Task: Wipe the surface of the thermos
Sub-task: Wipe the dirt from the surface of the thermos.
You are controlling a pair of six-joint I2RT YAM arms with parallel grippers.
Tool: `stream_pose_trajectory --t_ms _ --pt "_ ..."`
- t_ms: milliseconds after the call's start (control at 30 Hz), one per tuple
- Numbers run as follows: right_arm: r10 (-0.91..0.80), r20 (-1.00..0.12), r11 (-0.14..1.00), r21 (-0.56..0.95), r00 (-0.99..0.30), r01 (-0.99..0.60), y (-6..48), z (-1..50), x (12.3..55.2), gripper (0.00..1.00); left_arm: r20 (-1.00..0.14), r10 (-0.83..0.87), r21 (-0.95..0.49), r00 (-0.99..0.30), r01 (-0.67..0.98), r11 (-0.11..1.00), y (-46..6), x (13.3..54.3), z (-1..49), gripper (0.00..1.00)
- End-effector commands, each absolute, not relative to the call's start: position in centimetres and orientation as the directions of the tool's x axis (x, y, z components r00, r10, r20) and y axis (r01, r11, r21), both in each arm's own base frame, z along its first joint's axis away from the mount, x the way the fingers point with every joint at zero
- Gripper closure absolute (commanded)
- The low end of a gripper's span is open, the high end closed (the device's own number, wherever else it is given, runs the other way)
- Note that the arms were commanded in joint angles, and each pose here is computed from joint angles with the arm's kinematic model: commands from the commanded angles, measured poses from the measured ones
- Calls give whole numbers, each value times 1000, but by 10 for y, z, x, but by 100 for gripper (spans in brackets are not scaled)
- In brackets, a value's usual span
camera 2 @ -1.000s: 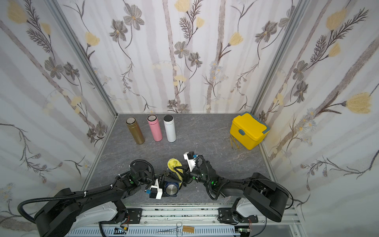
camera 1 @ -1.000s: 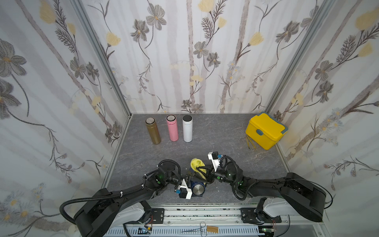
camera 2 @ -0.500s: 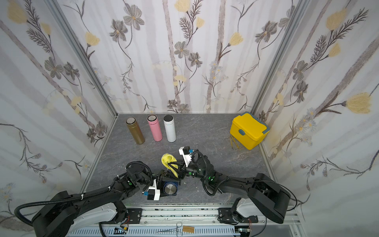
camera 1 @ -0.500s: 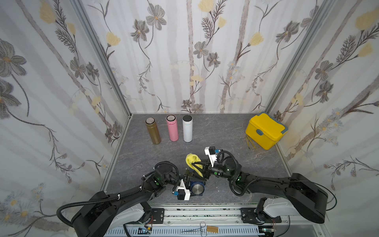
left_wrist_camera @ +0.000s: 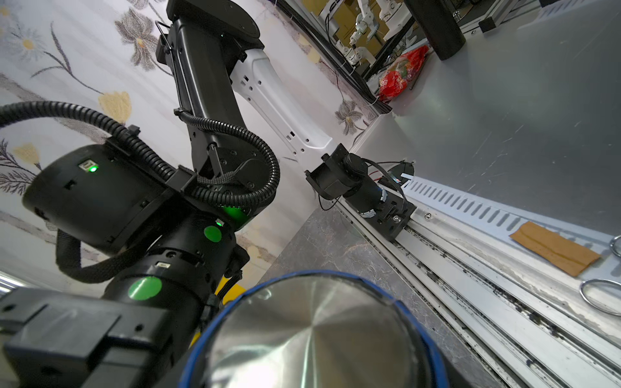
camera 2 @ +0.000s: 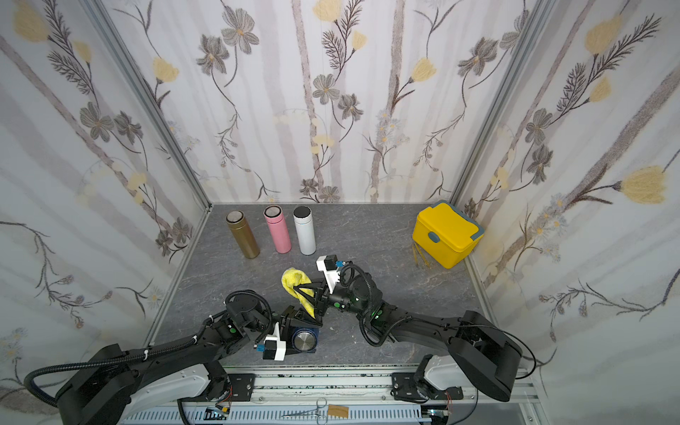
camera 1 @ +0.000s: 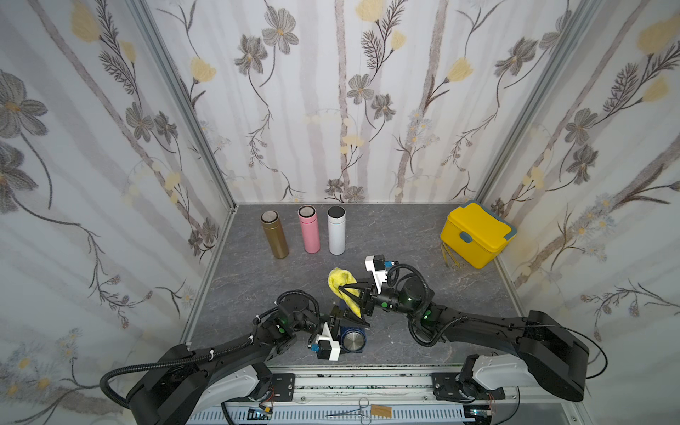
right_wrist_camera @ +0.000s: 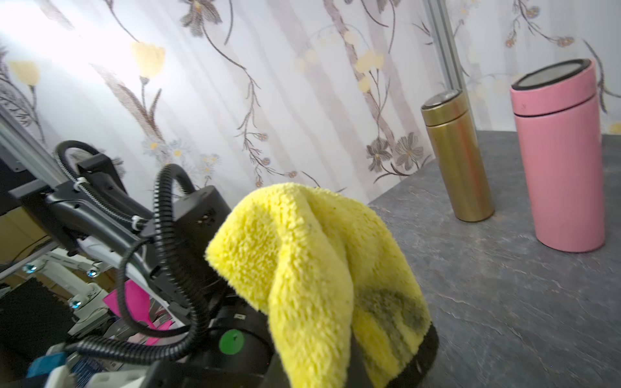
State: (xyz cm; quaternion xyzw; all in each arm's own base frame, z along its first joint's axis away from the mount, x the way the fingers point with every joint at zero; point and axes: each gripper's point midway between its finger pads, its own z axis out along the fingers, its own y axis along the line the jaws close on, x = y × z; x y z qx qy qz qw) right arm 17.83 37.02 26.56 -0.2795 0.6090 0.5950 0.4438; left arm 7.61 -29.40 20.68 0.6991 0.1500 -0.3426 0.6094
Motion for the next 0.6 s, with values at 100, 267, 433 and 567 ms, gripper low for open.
stream_pose_trajectory --t_ms 100,267,433,567 --pt "169 -825 72 556 -539 -828 370 232 167 100 -598 -249 801 761 573 -174 -295 76 219 100" --pt "141 -785 127 619 -604 -775 365 181 180 100 -599 -251 800 761 577 -162 -294 76 222 100" --pt "191 -801 207 598 -568 -774 347 195 202 100 -613 -249 780 750 624 -43 -289 82 243 100" --pt "224 -840 311 542 -495 -781 335 228 213 100 -652 -247 721 717 687 91 -284 95 268 100"
